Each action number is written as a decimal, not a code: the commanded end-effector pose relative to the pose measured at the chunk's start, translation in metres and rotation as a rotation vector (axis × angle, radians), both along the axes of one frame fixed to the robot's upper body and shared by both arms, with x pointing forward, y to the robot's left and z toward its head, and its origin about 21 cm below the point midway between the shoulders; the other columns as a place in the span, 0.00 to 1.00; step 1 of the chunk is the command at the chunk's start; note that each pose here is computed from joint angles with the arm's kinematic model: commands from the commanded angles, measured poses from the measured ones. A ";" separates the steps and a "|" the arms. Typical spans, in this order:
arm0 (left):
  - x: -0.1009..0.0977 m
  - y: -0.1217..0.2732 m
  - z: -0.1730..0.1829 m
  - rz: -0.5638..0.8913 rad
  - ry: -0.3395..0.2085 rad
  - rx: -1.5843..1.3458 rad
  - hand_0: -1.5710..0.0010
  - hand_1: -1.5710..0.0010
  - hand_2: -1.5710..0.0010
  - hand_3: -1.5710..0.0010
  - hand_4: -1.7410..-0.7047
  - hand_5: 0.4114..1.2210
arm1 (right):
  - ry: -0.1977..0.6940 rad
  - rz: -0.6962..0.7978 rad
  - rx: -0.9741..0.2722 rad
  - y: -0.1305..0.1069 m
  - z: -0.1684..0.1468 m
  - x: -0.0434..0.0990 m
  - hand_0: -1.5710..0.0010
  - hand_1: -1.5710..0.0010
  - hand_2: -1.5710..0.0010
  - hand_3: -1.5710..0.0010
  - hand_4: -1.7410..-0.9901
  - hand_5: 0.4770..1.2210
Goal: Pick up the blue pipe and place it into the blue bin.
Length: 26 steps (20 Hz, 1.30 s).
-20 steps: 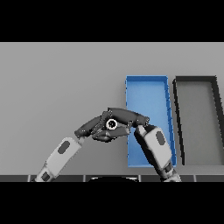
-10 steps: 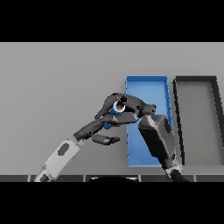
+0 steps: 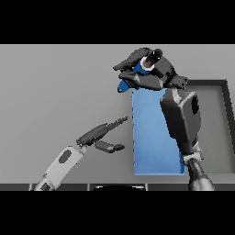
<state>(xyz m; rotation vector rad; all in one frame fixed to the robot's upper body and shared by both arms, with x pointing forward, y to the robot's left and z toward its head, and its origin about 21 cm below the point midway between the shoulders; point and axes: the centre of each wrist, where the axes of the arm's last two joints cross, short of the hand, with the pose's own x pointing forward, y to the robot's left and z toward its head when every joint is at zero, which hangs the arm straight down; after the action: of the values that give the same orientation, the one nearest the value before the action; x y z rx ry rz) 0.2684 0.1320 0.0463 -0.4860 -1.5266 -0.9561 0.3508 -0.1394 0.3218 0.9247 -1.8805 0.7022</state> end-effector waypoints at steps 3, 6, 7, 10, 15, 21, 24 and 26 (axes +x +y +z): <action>-0.001 0.000 0.005 0.013 -0.003 0.012 1.00 1.00 1.00 1.00 0.87 0.08 | 0.058 -0.163 -0.049 -0.026 -0.011 0.028 0.00 0.00 0.00 0.00 0.32 1.00; 0.000 0.004 0.003 0.029 -0.011 0.026 1.00 1.00 1.00 1.00 0.88 0.07 | 0.179 -0.286 -0.076 -0.058 -0.033 0.051 0.00 0.00 0.00 0.00 0.32 1.00; -0.001 0.004 0.003 0.034 -0.010 0.023 1.00 1.00 1.00 1.00 0.88 0.07 | 0.236 -0.325 -0.074 -0.067 -0.046 0.057 0.00 0.00 0.00 0.00 0.32 1.00; 0.000 0.008 0.002 0.043 -0.009 0.042 1.00 1.00 1.00 1.00 0.89 0.06 | 0.360 -0.416 -0.114 -0.090 -0.081 0.063 0.00 0.00 0.00 0.00 0.32 1.00; -0.001 0.009 0.004 0.036 -0.020 0.036 1.00 1.00 1.00 1.00 0.88 0.07 | 0.574 -0.537 -0.217 -0.107 -0.143 0.057 0.00 0.00 0.00 0.00 0.32 1.00; -0.002 0.008 0.004 0.029 -0.012 0.031 1.00 1.00 1.00 1.00 0.88 0.07 | 0.770 -0.652 -0.361 -0.120 -0.200 0.036 0.00 0.00 0.00 0.25 0.23 1.00; -0.005 0.007 0.000 0.031 -0.002 0.039 1.00 1.00 1.00 1.00 0.88 0.08 | 0.831 -0.656 -0.450 -0.117 -0.224 0.025 0.00 0.00 0.00 0.56 0.12 0.98; -0.004 0.005 0.001 0.032 -0.012 0.035 1.00 1.00 1.00 1.00 0.88 0.08 | 0.910 -0.677 -0.505 -0.115 -0.239 0.022 0.00 0.00 0.00 0.36 0.21 0.97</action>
<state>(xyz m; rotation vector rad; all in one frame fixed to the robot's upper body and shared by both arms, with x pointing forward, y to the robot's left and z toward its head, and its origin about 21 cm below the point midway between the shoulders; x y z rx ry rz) 0.2642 0.1374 0.0474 -0.4306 -1.5222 -0.9603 0.3723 -0.2549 0.0822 0.1638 -1.0001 0.2254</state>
